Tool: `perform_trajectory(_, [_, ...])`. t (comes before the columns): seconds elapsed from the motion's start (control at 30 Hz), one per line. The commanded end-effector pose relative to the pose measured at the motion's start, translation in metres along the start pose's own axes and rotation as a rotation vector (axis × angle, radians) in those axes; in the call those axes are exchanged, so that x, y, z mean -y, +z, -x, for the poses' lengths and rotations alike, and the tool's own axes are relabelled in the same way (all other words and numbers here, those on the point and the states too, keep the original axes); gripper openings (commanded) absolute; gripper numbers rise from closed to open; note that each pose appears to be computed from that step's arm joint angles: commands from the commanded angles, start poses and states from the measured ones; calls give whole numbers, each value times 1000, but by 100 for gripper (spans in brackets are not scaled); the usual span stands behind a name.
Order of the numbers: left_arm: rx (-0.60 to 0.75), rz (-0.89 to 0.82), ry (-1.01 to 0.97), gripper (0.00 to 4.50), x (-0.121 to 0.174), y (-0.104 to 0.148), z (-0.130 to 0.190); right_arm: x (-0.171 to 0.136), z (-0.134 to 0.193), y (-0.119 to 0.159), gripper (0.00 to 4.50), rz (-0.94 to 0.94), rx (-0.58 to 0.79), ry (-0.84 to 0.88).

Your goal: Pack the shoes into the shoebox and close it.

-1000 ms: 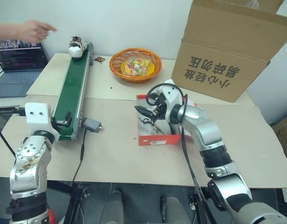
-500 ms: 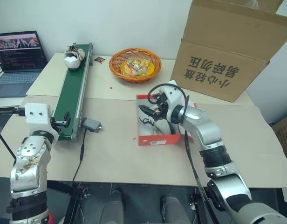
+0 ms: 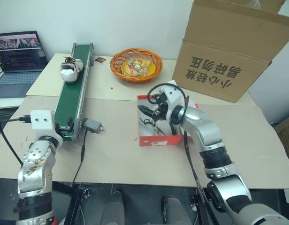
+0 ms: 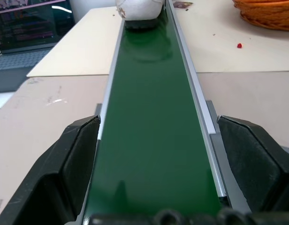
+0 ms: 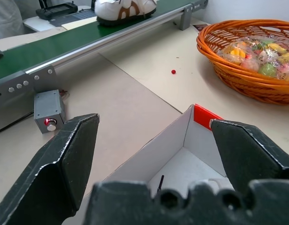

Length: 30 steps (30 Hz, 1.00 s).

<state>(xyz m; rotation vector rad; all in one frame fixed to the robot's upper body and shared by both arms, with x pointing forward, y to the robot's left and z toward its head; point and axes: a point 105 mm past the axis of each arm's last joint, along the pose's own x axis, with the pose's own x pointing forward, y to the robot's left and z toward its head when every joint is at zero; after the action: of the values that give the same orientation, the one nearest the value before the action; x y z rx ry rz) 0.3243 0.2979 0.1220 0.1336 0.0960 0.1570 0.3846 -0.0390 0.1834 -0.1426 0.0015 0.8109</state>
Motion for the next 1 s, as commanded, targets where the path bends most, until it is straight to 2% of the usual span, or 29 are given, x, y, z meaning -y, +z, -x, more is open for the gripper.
perform_trajectory(0.03, [59,-9,-1,427,0,8,0,1,4,19,449,18,59,-9])
perform_trajectory(0.73, [64,-5,1,427,-5,4,-6,8,4,25,449,22,90,-63])
perform_trajectory(1.0, [35,-12,125,427,-33,2,-7,11,5,25,449,15,92,-80])
